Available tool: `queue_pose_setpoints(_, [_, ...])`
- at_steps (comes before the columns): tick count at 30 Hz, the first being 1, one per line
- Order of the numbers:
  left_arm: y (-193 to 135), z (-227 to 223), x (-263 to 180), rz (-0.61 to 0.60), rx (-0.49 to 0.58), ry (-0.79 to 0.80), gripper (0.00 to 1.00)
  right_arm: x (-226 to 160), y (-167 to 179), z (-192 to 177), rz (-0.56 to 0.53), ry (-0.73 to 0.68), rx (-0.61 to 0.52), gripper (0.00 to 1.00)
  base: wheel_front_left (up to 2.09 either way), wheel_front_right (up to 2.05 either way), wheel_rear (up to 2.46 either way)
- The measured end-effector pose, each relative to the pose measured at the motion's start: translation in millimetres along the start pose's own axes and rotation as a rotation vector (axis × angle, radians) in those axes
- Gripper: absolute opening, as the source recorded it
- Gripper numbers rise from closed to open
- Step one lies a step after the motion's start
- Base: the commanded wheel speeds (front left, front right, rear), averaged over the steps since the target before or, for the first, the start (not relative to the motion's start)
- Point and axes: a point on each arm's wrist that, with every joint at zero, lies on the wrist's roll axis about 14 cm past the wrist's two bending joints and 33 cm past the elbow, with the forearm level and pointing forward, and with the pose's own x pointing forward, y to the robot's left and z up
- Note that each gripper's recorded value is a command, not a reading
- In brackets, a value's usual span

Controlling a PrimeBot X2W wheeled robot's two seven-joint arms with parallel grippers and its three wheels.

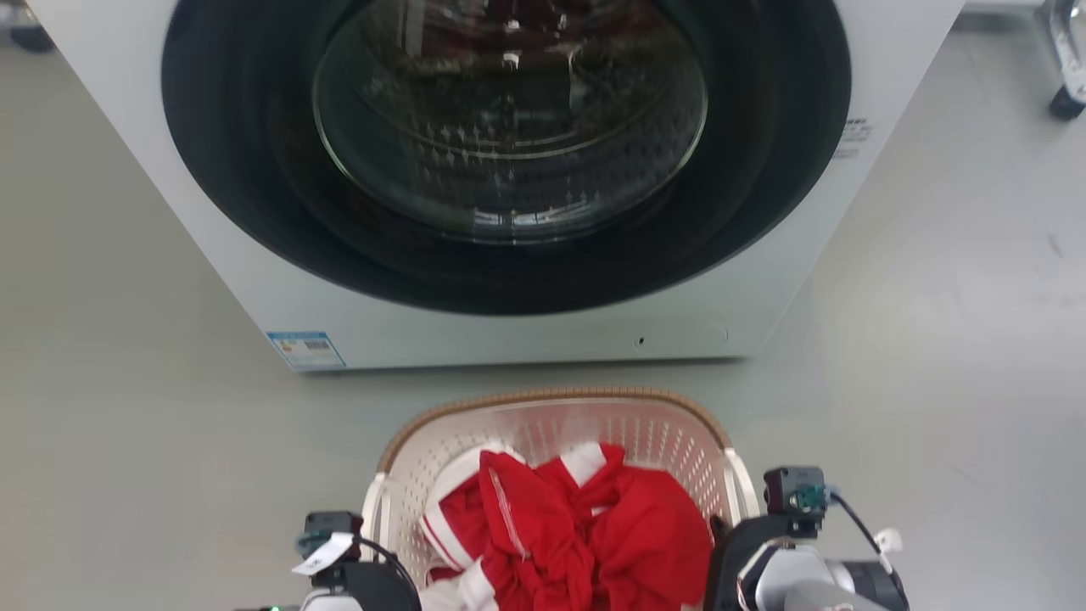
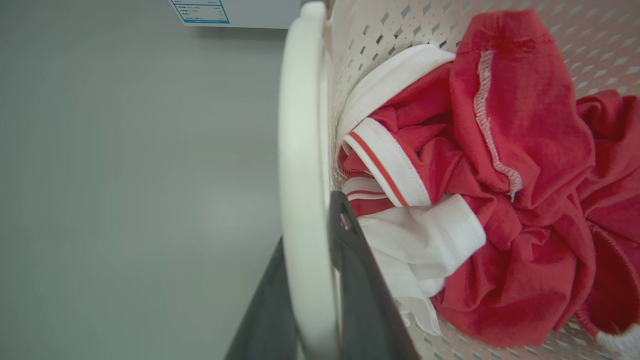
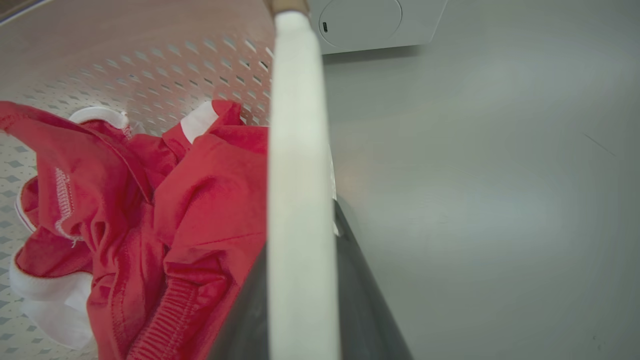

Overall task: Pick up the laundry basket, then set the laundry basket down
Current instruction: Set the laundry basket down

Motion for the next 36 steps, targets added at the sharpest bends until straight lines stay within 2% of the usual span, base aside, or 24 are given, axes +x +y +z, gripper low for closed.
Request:
queue_pose_setpoints(16, [7, 36, 60, 0.014, -0.015, -0.023, 0.00, 66, -21, 38, -0.012, -0.032, -0.003, 0.00, 0.00, 0.00, 0.00])
queue_pose_setpoints(36, [23, 39, 139, 0.035, -0.031, 0.008, 0.00, 157, -50, 36, -0.032, 0.005, -0.018, 0.00, 0.00, 0.00, 0.00])
